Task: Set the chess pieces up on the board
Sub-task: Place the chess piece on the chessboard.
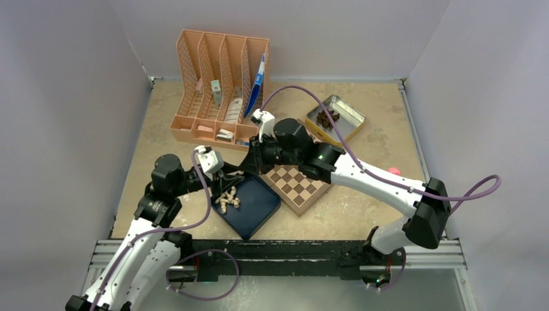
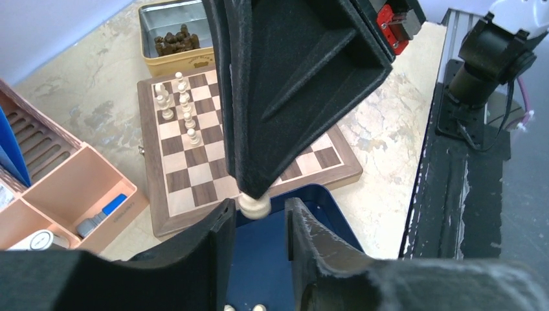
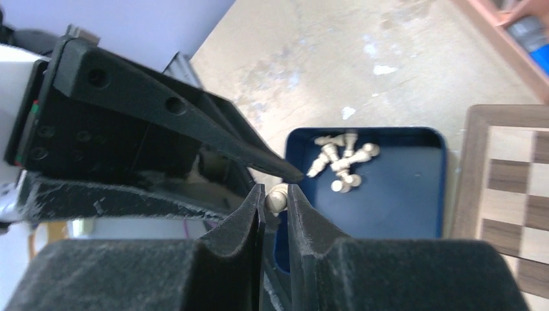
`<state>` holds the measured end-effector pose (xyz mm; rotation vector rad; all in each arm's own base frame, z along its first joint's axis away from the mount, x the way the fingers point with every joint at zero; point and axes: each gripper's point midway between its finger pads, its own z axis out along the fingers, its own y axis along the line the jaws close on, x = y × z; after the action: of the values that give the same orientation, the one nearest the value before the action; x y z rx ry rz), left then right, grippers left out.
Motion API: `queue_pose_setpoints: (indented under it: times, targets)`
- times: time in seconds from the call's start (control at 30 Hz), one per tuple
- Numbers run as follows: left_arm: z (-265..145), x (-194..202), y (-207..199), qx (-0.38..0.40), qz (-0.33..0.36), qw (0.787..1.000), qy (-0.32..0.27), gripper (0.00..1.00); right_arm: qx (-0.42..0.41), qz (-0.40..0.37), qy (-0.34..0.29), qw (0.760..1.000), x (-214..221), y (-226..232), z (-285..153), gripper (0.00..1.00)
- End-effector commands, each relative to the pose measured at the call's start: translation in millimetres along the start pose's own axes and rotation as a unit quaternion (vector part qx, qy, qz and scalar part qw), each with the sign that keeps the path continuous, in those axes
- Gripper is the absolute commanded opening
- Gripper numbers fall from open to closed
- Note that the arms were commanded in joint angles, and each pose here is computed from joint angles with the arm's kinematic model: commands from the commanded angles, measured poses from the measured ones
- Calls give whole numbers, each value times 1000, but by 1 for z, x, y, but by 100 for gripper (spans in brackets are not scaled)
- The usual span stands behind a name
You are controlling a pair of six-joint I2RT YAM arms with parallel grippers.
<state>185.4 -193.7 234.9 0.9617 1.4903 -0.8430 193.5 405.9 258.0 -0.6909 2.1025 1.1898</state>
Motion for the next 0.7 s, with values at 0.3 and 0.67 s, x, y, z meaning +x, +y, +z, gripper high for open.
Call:
queue_pose_setpoints:
  times: [0.3, 0.67]
  targets:
    - [-3, -6, 26, -81, -40, 996, 7, 69, 206, -24, -147, 967, -52, -75, -28, 13]
    - [-8, -5, 33, -113, -58, 992, 12, 77, 328, -28, -163, 930, -35, -157, -12, 14]
